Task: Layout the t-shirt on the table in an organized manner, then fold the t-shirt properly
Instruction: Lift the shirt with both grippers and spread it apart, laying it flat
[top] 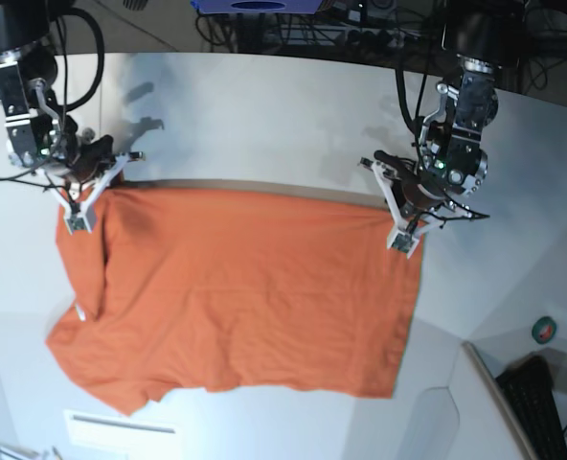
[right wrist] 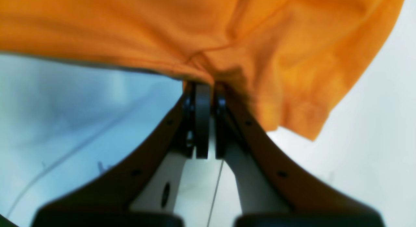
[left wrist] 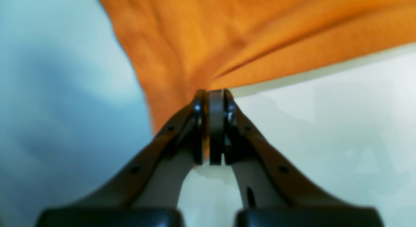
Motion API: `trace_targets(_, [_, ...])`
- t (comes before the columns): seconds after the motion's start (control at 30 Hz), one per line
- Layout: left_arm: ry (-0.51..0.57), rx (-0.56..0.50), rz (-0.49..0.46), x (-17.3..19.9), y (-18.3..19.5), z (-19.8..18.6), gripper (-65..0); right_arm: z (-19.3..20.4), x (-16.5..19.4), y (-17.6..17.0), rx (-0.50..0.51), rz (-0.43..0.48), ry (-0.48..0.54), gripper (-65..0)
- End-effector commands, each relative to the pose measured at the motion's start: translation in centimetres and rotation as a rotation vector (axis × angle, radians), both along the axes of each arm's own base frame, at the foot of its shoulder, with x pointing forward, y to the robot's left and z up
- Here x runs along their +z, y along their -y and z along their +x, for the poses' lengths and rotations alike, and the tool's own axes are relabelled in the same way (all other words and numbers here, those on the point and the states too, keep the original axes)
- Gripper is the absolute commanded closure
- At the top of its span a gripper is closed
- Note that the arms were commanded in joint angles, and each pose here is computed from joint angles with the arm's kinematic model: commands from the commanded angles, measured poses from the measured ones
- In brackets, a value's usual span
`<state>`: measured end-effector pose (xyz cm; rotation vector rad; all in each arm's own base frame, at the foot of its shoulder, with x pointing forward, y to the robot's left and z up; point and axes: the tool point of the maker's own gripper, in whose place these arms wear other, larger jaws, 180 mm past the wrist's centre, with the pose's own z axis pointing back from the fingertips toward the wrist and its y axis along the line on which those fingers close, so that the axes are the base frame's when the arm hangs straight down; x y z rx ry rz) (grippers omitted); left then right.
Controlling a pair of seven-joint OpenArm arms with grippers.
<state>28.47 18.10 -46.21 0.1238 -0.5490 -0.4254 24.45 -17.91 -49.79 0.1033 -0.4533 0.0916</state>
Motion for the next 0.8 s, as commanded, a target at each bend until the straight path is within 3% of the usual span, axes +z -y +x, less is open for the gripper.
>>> trace_targets(0.0, [0.054, 0.007, 0.009, 1.5, -0.5, 0.8, 0.0, 0.2, 0.8, 0.4, 0.000, -0.011, 0.026, 0.0])
trace_targets(0.23, [0.044, 0.047, 0.002, 1.5, -1.4, -1.7, 0.0, -2.8, 1.5, -1.4, 0.036, 0.022, 0.026, 0.0])
trace_targets(0.27, [0.039, 0.057, 0.001, 1.4, -1.7, -2.1, -6.1, -3.3, 1.6, -1.6, 0.040, 0.025, 0.023, -2.3])
trace_targets(0.37, [0.026, 0.085, 0.004, 1.1, -2.7, -3.1, -33.9, -4.7, 2.0, -2.4, 0.055, 0.037, 0.023, -22.4])
trace_targets(0.43, [0.022, 0.102, 0.009, 1.1, -3.3, -3.8, -42.6, -5.2, 2.9, -2.8, 0.064, 0.047, 0.042, -27.0])
trace_targets(0.53, [0.059, 0.116, 0.014, 2.7, -3.9, -4.5, -38.7, -5.6, 5.1, -3.6, 0.081, 0.063, 0.094, -27.0])
trace_targets(0.6, [0.106, 0.133, 0.023, 4.5, -4.5, -4.7, -33.4, -5.2, 6.6, -2.2, 0.039, 0.048, 0.140, -27.0])
trace_targets(0.7, [0.178, 0.183, 0.026, 6.8, -5.7, -4.2, -23.5, -3.1, 8.0, 1.7, -0.139, 0.028, 0.225, -26.9])
trace_targets(0.77, [0.226, 0.230, 0.017, 7.9, -6.5, -2.8, -9.7, -1.4, 8.3, 5.2, -0.275, 0.013, 0.273, -23.0])
